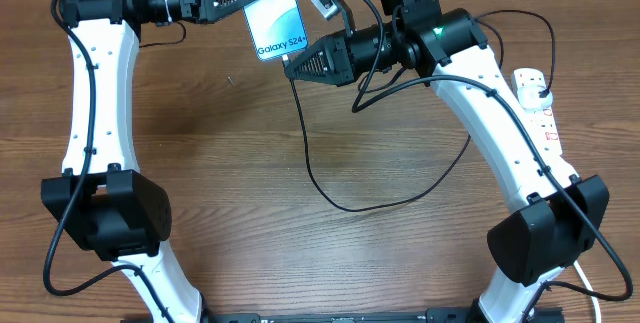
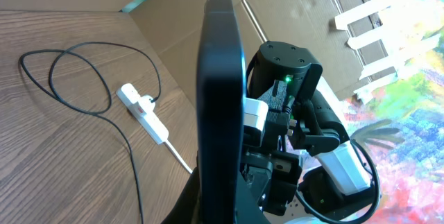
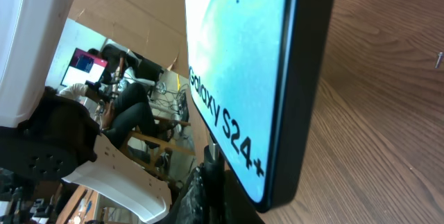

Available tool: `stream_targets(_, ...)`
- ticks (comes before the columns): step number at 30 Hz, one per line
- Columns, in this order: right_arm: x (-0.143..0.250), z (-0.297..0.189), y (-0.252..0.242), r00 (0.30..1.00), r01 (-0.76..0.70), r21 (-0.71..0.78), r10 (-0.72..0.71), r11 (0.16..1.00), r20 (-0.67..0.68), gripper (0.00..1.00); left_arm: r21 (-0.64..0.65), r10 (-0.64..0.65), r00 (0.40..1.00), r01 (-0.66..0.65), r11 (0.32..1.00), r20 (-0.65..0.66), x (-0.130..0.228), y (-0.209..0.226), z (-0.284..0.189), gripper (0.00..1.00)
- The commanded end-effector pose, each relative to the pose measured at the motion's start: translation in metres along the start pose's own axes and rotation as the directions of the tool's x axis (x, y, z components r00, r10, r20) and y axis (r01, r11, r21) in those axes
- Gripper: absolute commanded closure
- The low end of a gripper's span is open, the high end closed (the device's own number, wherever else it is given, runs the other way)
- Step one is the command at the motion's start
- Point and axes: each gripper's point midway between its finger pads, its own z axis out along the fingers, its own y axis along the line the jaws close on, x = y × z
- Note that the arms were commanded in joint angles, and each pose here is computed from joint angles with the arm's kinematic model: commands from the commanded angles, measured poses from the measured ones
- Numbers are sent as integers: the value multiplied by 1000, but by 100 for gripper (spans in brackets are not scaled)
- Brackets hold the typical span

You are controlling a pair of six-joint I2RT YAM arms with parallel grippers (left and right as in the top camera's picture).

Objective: Plug charger to phone and switch on socket

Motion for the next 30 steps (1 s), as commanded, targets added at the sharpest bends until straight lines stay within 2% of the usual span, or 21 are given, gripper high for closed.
stream_targets(1, -10, -13, 25, 998, 52, -12, -52, 999, 31, 96, 54, 16, 1000, -16, 998, -14, 0, -13, 2, 96)
stream_targets(30, -16, -15, 23, 998, 36, -4, -36, 999, 50, 96, 54, -11, 1000, 12, 998, -15, 0, -13, 2, 96)
